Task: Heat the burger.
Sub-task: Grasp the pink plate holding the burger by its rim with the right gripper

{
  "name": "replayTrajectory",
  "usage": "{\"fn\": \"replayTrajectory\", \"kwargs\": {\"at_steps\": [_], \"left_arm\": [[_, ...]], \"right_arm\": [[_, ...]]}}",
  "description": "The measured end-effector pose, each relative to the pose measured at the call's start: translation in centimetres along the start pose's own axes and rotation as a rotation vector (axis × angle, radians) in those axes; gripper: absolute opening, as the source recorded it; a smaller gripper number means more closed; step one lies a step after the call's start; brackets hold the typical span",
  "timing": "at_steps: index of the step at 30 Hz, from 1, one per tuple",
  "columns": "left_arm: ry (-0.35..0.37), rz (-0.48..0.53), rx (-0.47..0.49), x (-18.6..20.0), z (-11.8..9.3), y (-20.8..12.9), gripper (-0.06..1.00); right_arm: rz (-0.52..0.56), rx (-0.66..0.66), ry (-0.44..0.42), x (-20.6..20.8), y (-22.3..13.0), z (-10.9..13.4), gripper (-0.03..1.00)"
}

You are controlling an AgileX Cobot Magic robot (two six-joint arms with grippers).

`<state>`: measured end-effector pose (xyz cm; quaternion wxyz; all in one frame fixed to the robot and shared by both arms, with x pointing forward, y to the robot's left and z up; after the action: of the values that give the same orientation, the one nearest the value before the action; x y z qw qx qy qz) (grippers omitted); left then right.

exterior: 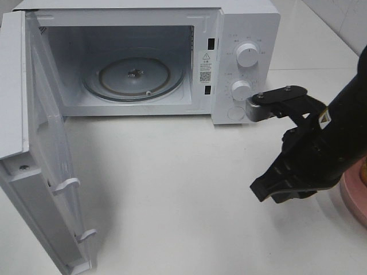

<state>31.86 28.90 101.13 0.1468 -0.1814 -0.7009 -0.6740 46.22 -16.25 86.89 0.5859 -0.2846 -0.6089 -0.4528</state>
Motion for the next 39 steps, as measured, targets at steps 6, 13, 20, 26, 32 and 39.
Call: {"fn": "replayTrajectory", "kwargs": {"at_steps": [6,13,20,26,32,39], "left_arm": [[0.000,0.000,0.000,0.0,0.0,0.0,0.99],[0.000,0.000,0.000,0.0,0.0,0.0,0.99],[0.000,0.000,0.000,0.0,0.0,0.0,0.99],[0.000,0.000,0.000,0.0,0.0,0.0,0.99],[0.000,0.000,0.000,0.0,0.0,0.0,0.99],[0.000,0.000,0.000,0.0,0.0,0.0,0.99]], "right_arm": [[-0.020,-0.036,-0.030,1.8,-0.4,-1.5,0.11],[-0.003,-0.090,-0.048,3.0,-1.4,-2.9,0.16],[0.035,-0.141,-0.106,3.3,-2.4,-4.8,0.44],[0.049,-0.100,-0.164,3.5,-2.7,-5.9,0.81],[0.067,-0.079,-0.221,3.6,-3.0,-7.0,0.98],[0.136,-0.098,-0.237,2.5,-3.6,-7.7,0.99]]}}
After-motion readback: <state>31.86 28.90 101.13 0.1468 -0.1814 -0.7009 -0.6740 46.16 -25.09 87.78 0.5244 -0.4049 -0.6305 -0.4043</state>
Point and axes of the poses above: a point on each arm's last joint axis where the gripper is mounted, x pointing back along that axis away from the gripper, z along the wrist's bending axis when the last joint is at zero, y = z × x, the point moved 10 cm from there along -x, pointing out along that axis toward the gripper
